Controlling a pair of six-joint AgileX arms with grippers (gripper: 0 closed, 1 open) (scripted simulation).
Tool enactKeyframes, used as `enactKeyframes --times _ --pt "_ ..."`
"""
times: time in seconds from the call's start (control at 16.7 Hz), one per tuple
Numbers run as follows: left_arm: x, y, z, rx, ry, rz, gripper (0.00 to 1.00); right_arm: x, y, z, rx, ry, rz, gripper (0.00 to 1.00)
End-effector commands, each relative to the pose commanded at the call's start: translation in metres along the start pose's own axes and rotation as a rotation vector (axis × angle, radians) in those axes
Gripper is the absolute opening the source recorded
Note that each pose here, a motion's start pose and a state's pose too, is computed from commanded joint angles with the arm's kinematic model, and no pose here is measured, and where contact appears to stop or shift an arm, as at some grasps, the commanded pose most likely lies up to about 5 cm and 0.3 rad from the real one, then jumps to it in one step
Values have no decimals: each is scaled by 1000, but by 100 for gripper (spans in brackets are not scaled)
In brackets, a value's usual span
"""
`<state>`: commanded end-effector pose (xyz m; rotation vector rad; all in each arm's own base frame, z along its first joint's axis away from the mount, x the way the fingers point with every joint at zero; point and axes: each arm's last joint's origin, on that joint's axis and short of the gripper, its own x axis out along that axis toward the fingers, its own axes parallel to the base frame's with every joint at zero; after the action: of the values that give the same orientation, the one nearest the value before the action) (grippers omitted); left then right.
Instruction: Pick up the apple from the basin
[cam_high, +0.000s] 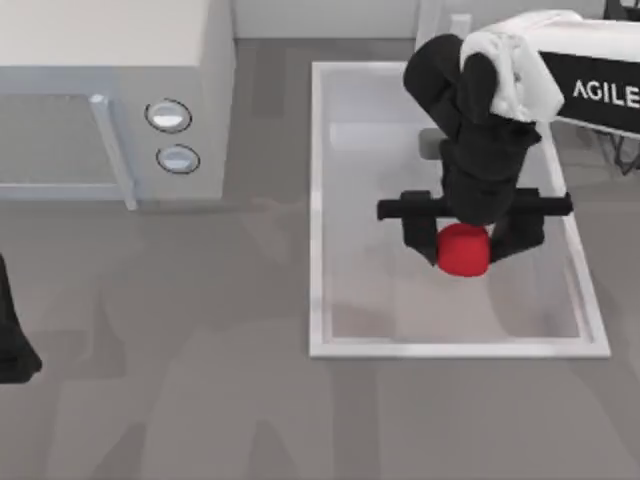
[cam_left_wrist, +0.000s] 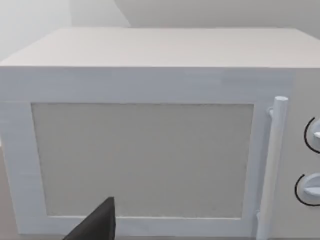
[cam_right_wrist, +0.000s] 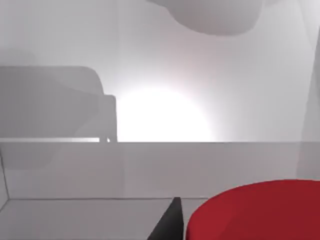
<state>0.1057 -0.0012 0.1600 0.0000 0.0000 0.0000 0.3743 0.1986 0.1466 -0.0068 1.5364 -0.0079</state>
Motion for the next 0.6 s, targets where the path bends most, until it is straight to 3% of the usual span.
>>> enactKeyframes --times 0.36,0.6 --pt "0 0 0 0 0 0 100 -113 -11 -13 0 0 0 0" --pt "0 0 0 0 0 0 100 -139 -16 -19 1 -18 9 0"
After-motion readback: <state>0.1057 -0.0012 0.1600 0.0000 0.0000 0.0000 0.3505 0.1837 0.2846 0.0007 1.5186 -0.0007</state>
